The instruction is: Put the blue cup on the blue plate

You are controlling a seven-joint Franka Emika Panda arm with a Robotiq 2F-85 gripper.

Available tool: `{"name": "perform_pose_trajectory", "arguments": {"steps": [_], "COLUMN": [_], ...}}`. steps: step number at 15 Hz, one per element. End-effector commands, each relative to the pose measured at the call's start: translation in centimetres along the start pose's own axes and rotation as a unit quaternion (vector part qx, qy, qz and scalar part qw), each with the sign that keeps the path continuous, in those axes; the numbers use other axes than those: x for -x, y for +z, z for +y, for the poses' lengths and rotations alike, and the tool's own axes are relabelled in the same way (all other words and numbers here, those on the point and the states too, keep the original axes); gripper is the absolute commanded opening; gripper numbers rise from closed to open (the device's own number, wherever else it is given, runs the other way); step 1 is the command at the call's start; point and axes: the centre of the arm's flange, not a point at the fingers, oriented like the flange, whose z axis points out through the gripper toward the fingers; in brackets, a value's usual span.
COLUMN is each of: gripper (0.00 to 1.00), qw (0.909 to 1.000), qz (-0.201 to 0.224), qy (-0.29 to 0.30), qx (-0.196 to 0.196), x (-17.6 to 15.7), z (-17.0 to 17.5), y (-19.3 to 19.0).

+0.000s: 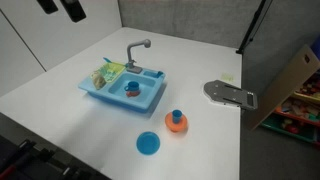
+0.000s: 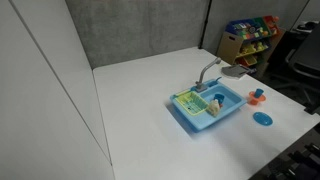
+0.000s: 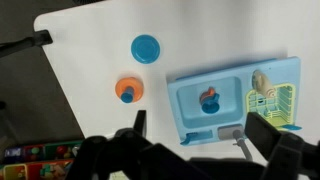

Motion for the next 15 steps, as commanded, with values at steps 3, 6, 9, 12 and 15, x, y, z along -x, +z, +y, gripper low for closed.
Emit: {"name": "perform_pose_trajectory", "arguments": {"steps": [3,6,9,12,15], "gripper": [1.0,1.0,1.0,1.0,1.0], "qw": [1.0,1.0,0.9998,0.9995,0.9988], "qz": [0.0,0.0,0.0,-0.016,-0.038], "qy": [0.0,0.0,0.008,0.011,0.013], "qx": [0.0,0.0,0.017,0.024,0.027], "x": [0.0,0.0,-0.1,-0.4,-0.5], "z": [0.0,0.0,0.0,0.6,1.3], "y": [0.0,0.0,0.9,2.7,5.7]}}
